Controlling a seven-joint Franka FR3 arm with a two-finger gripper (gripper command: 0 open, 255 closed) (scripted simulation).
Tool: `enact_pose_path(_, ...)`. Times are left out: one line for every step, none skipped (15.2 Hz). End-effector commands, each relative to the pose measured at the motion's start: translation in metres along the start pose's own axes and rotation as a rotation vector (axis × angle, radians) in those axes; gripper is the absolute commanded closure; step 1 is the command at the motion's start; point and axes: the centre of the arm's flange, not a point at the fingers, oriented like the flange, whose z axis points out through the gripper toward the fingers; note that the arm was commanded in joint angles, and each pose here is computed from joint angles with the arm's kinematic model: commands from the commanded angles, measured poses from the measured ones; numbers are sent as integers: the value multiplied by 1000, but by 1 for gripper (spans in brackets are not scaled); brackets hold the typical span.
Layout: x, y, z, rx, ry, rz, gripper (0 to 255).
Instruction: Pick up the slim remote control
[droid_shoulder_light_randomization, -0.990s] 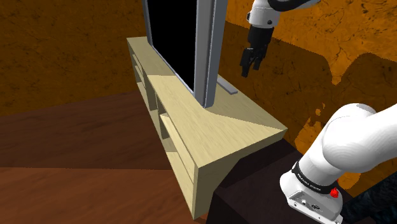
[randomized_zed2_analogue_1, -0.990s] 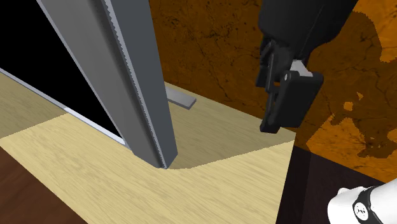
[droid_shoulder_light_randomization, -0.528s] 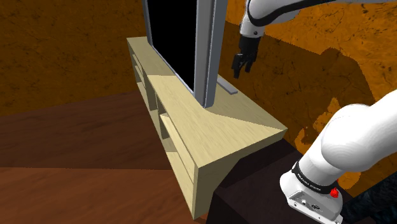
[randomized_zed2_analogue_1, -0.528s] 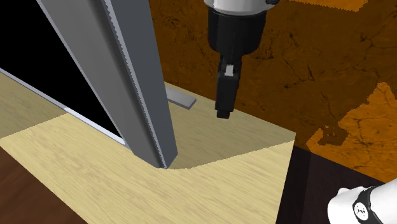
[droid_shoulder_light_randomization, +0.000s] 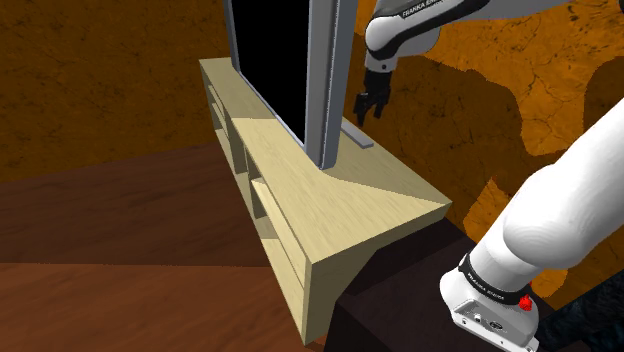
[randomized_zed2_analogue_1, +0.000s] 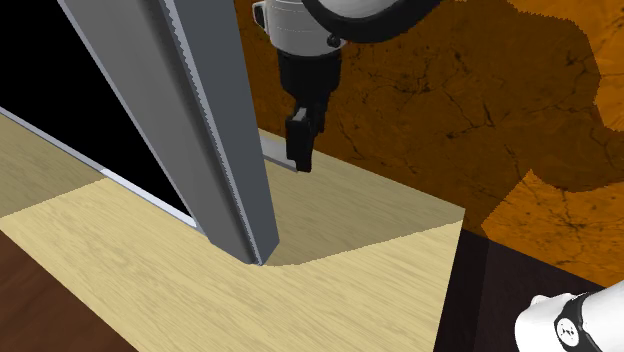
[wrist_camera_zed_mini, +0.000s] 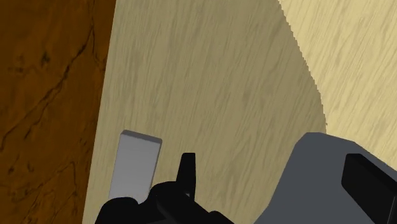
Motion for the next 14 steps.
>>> enact_pose_path(16,18,14,0,2,10,0)
enact_pose_path(24,26,20,0,2,15,0)
enact_pose_path(32,34,27,0,2,21,0)
enact_pose_path(40,42,34,1,3,26,0)
enact_pose_path(48,50,41,1,3,31,0)
enact_pose_path(56,58,47,2,3,36,0)
enact_pose_path(64,66,54,2,4,41,0)
enact_pose_path(72,74,61,2,4,46,0)
enact_pose_path(80,82,67,3,4,52,0)
enact_pose_path(88,91,74,3,5,57,0)
enact_pose_path(95,99,81,3,5,62,0)
enact_pose_path(103,107,88,4,5,67,0)
enact_pose_path(111,116,94,4,6,72,0)
enact_pose_path(119,124,101,4,6,77,0)
